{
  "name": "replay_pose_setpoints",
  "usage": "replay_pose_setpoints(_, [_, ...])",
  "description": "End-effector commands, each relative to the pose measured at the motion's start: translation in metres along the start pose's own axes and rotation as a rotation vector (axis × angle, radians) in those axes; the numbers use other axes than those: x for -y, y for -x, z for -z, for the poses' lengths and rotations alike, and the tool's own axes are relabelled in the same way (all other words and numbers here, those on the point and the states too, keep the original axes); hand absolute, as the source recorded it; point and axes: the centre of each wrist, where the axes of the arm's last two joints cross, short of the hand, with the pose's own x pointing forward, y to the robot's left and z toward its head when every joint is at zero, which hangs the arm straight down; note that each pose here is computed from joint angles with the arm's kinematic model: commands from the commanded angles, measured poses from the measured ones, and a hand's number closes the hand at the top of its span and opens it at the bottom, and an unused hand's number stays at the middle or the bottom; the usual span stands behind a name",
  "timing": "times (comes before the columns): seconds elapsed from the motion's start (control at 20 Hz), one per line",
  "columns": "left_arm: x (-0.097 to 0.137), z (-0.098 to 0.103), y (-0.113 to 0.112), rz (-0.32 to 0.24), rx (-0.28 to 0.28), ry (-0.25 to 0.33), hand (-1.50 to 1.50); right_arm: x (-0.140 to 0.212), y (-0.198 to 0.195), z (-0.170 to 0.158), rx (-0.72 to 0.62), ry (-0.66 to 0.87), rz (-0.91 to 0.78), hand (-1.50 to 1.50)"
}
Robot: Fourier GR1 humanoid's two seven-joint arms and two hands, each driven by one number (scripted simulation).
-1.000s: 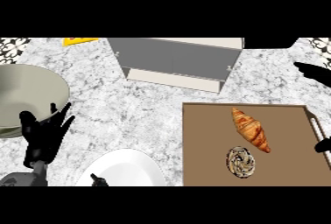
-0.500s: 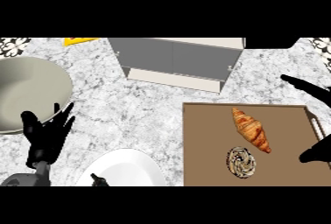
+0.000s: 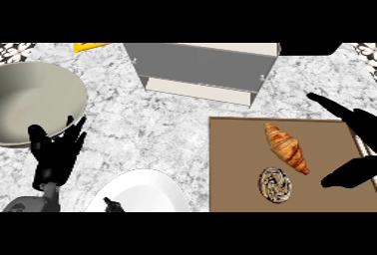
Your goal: Pick the croissant from the tray and place it in the tiered shelf
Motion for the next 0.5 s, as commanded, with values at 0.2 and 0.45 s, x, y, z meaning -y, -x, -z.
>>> replay_pose_setpoints(0.2, [0.011, 0.003, 0.026, -0.040, -0.057, 0.045, 0.00, -0.021, -0.003, 0.007, -0.046, 0.031, -0.037, -1.50])
replay_pose_setpoints(0.45, [0.020, -0.004, 0.020, -0.039, -0.061, 0.048, 0.00, -0.028, 0.017, 0.021, -0.063, 0.062, -0.069, -1.50])
